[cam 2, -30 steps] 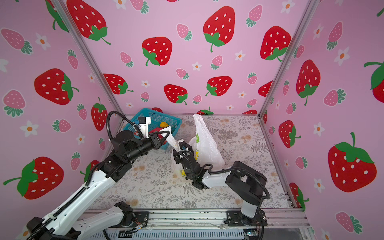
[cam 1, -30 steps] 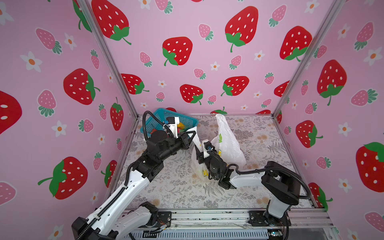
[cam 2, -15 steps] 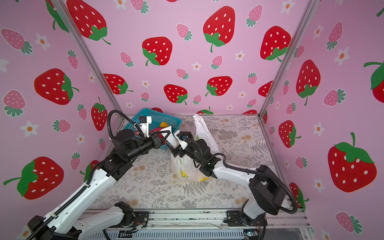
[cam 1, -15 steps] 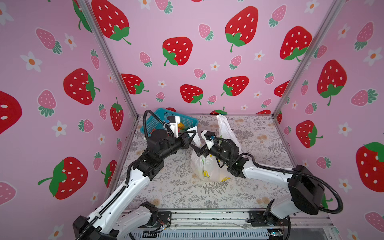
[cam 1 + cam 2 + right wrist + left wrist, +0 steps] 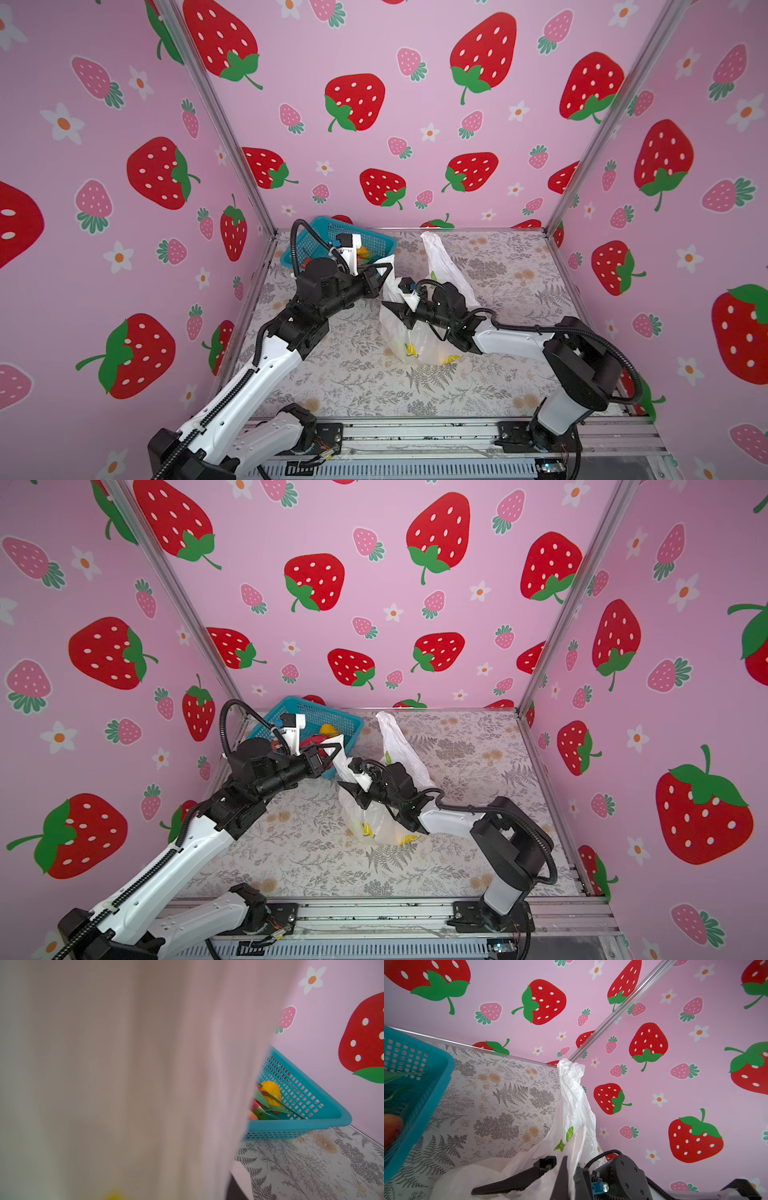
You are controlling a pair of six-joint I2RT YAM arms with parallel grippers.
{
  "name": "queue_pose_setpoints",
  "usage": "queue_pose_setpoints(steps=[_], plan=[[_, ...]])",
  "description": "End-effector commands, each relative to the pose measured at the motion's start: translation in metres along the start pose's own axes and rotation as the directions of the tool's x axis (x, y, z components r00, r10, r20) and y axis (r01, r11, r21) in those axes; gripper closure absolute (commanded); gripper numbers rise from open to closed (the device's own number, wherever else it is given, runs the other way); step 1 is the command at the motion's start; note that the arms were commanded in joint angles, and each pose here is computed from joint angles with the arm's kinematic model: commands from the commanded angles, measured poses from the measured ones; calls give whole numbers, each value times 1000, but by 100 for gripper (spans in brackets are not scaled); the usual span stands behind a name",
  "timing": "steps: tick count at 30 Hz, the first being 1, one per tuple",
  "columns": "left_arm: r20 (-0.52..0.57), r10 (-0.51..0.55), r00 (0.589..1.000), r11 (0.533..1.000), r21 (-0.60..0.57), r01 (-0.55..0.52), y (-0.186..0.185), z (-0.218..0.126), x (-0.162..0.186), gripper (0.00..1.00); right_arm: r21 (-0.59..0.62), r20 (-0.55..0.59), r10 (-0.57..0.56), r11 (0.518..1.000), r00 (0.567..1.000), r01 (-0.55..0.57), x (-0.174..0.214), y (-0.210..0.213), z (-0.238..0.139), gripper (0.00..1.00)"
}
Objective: Place the fake fruits into the plastic bag and tie a complex knot
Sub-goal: 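Open the right gripper and draw it back from the bag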
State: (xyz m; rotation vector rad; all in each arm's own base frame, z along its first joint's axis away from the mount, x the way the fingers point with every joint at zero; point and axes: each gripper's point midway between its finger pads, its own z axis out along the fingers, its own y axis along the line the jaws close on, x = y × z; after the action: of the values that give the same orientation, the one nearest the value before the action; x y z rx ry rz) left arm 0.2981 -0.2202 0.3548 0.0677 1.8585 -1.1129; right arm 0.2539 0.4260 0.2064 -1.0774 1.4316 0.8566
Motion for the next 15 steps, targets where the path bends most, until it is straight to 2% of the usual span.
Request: queue_pose_setpoints(steps=[1,4,6,11,15], plan=[[91,39,995,997,67,-46,-27,-11,-30,100,32,22,-16,999,1000,15,-20,-5,-10,50],[89,43,995,997,63,-48,-26,-11,-30,100,85,32,-25,996,999,22,-43,-13,-20,24],[87,46,995,997,60,-51,-25,-11,-30,100,118,19,-32,993,999,30,-55,-18,-28,17],[84,49,995,997,55,-54,-24,-10,-30,100,203,-40,-49,978,998,57,-84,-31,-52,8],[82,49,995,997,48,-53,-21,-8,-30,100,277,-69,-58,958,996,75,-104,-39,-83,6]])
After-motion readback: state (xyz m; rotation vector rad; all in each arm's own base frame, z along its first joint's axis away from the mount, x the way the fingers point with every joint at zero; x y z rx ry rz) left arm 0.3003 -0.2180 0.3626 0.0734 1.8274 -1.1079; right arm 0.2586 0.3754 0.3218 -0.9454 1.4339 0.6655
